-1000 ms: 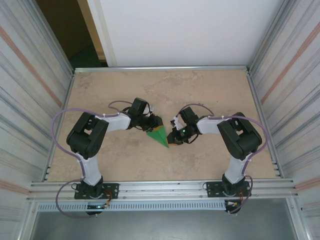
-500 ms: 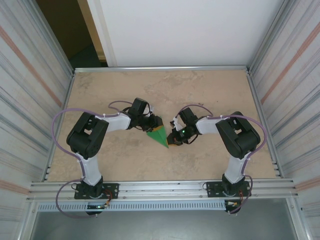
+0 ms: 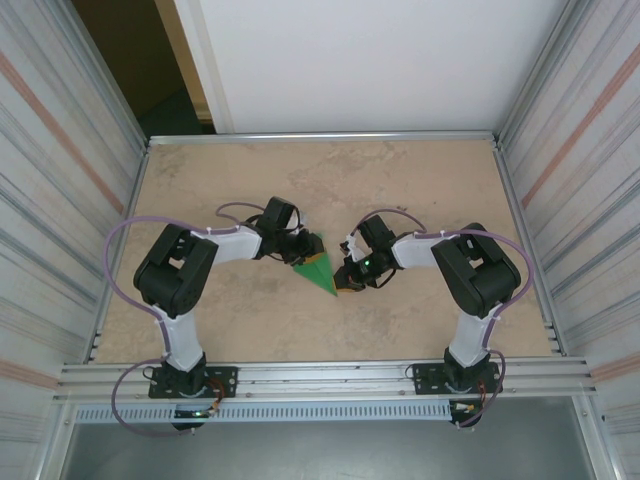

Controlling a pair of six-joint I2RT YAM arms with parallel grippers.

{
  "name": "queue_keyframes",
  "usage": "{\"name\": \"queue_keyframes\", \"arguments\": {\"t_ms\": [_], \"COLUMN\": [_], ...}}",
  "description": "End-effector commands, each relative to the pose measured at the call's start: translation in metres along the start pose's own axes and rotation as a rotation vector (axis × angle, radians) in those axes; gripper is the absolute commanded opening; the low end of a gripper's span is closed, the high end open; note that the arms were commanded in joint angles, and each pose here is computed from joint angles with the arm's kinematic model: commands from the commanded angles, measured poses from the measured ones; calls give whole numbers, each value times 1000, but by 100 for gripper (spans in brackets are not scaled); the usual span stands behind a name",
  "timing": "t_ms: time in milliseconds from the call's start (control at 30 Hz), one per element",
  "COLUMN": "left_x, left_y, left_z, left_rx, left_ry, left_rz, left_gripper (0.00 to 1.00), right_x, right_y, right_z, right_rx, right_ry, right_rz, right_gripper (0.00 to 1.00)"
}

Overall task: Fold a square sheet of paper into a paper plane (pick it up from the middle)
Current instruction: Fourth fold the wing at the center of the table.

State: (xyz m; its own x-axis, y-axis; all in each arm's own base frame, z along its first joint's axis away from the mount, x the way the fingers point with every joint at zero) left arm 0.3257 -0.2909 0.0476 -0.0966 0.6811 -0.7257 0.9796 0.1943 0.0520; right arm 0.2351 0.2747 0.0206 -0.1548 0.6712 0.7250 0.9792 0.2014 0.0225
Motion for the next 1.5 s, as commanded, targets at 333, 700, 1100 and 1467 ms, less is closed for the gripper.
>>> {"name": "queue_keyframes", "arguments": {"t_ms": [333, 700, 1100, 1467], "left_x": [16, 25, 28, 30], "left_y": [4, 3, 4, 3], "left_z": [3, 4, 6, 11], "left_rx": [-4, 1, 5, 19], "left_ry": [49, 69, 77, 76], "left_rz": [-38, -55, -60, -59], "left_gripper": [27, 27, 27, 28], "right_x": [-15, -16, -17, -19], "right_y": [-5, -4, -4, -6], "right_z": [4, 5, 5, 6], "right_rx": [41, 50, 54, 56], "right_ry": [-50, -56, -59, -62], "right_rz": [51, 63, 69, 72], "right_gripper": [11, 12, 12, 12]}}
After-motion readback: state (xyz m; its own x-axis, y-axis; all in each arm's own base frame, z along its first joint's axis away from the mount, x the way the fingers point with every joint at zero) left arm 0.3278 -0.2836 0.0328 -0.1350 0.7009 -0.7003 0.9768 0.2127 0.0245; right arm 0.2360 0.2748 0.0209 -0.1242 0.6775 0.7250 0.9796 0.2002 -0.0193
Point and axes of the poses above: each hand's point on the last joint's axis, 136 mm out from that joint toward the fingers, its own z axis out along the fingers, its own x axis along the line the jaws close on, y = z × x, the point moved 1 cm from there along -z, back along the fingers
